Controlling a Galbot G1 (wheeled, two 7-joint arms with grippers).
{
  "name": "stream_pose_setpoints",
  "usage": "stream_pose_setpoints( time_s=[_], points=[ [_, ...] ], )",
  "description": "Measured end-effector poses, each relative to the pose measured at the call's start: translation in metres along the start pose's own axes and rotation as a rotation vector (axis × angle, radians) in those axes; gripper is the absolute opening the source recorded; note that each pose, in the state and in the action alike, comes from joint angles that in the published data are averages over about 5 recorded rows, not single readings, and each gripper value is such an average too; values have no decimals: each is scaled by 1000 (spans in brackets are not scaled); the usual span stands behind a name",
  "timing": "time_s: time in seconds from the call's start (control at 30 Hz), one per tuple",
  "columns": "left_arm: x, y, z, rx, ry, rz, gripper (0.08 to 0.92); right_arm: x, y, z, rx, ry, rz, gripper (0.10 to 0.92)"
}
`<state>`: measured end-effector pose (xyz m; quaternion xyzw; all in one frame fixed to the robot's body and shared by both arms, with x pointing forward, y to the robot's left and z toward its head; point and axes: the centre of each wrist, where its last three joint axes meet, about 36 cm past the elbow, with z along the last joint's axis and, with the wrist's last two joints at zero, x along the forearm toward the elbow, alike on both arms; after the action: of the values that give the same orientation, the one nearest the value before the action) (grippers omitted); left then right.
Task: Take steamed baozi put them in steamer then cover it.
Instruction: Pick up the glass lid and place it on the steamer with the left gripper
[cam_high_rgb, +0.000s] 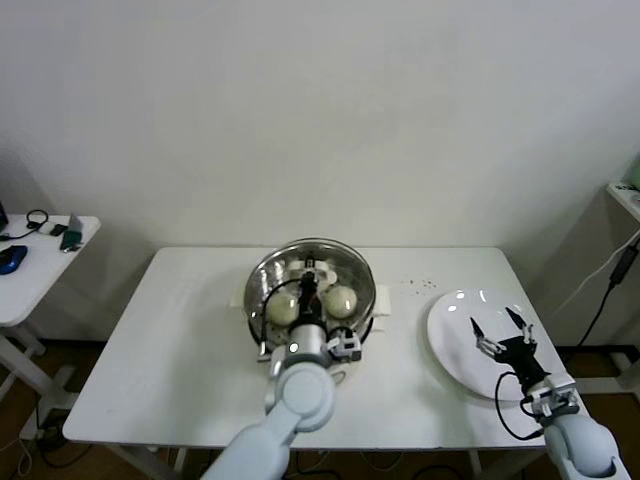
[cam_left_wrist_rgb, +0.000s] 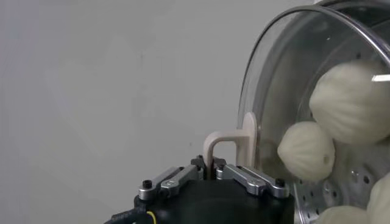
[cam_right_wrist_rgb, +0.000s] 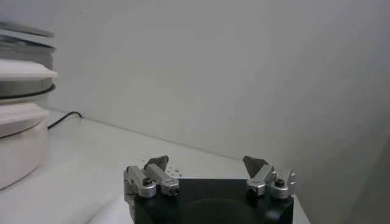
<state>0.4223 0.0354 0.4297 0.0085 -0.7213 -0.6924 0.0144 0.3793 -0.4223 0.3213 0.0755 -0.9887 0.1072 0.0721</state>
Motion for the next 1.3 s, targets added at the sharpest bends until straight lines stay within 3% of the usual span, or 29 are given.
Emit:
stream_pose_setpoints(
  time_s=[1.17,1.3],
  points=[
    [2,-18,1,-31,2,16,151,0,-7,1,2,-5,5,823],
    [2,-17,3,-31,8,18,215,1,-9,0,2,-4,5,823]
  ],
)
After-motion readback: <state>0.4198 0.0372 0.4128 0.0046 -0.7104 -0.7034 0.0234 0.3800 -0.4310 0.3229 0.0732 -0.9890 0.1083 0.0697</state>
